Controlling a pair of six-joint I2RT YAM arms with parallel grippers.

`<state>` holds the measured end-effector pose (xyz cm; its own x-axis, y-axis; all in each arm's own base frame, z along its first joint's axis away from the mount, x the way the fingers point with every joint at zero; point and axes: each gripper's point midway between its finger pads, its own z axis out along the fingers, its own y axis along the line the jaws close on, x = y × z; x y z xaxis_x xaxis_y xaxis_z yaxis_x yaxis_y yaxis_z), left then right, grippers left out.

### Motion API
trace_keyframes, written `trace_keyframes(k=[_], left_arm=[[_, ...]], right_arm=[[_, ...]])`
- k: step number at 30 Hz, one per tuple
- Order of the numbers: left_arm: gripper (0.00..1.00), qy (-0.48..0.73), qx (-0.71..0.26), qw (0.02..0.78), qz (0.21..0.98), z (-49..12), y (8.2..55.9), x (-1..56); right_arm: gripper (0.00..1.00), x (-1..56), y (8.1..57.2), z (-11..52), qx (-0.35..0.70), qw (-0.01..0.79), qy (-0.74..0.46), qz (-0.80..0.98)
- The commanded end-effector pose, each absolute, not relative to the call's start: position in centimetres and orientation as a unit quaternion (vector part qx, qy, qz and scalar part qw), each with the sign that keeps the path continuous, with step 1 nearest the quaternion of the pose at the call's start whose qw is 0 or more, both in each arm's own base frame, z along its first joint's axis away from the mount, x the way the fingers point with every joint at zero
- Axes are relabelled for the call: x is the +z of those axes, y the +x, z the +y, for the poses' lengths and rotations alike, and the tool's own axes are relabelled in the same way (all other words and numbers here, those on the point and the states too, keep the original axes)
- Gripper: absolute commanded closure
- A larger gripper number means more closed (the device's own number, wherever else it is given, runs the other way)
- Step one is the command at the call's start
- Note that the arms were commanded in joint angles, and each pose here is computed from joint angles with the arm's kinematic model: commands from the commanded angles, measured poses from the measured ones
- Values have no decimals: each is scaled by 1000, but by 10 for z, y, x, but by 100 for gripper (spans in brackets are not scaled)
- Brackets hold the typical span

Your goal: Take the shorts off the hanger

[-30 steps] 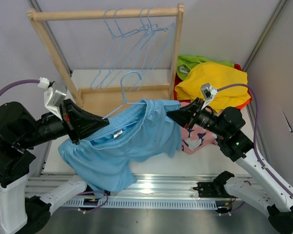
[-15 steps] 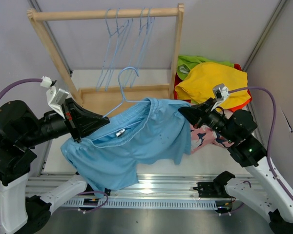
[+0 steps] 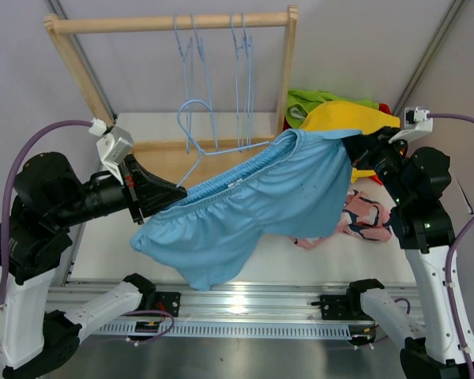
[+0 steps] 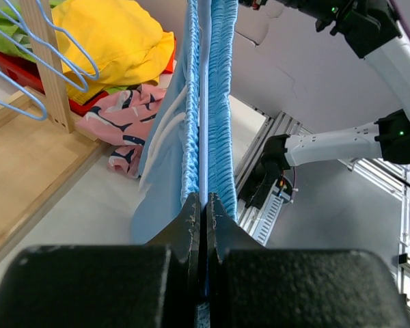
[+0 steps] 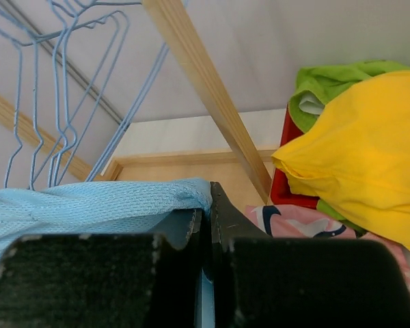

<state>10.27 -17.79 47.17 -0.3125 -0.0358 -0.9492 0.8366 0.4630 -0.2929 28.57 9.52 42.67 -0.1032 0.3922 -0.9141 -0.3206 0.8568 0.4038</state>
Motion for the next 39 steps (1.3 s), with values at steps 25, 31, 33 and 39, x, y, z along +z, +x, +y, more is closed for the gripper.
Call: trace_keyframes(k=[25,31,33,39], left_arm=[[100,231,-406,665,583,-154,112,569],[100,128,-309,708,621,-136,183,562],[100,98,-254,697,663,-122,201,548],[100,16,-107,667,737,-58,202,483]], right_arm=[[100,370,250,155,389,599,-61,697],[100,393,156,260,470,518,-271,662],[100,383,171,267,406,525,-270,698],[100,478,245,201,229,680,-123,686]])
